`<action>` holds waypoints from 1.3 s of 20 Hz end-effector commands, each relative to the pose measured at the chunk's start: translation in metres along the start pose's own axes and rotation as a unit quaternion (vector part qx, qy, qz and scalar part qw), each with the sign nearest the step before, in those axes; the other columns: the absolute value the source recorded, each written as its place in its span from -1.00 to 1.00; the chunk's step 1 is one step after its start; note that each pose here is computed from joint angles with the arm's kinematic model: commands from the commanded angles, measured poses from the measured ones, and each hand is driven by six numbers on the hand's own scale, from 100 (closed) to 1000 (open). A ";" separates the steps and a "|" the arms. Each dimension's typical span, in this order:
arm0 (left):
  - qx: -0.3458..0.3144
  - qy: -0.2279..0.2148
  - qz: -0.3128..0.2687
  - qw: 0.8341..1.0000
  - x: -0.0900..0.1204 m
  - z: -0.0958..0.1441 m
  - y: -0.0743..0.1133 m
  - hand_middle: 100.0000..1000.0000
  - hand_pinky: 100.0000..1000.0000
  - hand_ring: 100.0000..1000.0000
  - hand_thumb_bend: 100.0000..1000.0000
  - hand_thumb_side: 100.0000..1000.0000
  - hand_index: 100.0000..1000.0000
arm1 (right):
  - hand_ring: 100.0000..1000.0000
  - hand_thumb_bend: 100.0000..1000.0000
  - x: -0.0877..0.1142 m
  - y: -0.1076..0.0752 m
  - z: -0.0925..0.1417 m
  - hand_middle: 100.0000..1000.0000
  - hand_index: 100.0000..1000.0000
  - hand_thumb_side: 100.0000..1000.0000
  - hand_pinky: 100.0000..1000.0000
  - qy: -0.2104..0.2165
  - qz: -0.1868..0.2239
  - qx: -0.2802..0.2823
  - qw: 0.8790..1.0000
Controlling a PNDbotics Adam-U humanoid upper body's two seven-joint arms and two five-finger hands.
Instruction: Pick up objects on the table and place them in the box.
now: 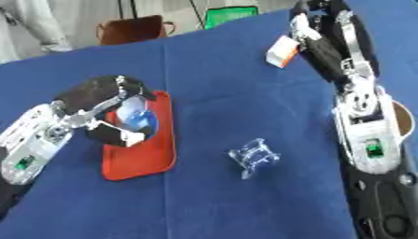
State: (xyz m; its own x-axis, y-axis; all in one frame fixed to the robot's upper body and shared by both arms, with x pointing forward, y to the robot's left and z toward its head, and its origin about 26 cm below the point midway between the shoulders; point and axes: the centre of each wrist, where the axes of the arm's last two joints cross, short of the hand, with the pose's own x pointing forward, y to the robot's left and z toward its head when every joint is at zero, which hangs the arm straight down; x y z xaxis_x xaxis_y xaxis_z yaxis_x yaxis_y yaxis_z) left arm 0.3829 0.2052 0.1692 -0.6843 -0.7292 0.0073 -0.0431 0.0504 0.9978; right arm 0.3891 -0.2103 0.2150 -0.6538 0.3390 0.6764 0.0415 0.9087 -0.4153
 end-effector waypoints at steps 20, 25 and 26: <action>0.112 -0.017 0.012 0.994 0.005 0.049 0.055 0.73 0.81 0.68 0.72 0.70 0.82 | -0.08 -1.00 0.007 -0.005 -0.004 0.19 0.68 0.02 0.34 -0.013 0.005 -0.008 1.000; 0.212 0.004 0.052 0.976 0.014 0.077 0.085 0.64 0.76 0.61 0.61 0.53 0.78 | -0.07 -1.00 0.007 -0.005 -0.003 0.19 0.68 0.02 0.34 -0.012 0.006 -0.010 1.000; 0.242 0.016 0.064 0.968 0.012 0.084 0.090 0.60 0.73 0.58 0.57 0.49 0.76 | -0.07 -1.00 0.007 -0.006 -0.003 0.19 0.68 0.02 0.34 -0.012 0.006 -0.011 1.000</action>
State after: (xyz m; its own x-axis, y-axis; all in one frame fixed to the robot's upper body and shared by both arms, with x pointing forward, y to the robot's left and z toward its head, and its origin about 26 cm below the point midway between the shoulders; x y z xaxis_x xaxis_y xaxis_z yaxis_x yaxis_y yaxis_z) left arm 0.3182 0.2493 0.2351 -0.6902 -0.7064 0.1570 -0.2374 0.4260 0.8730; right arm 0.3891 -0.2109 0.2148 -0.6510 0.3399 0.6787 0.0459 0.9101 -0.4118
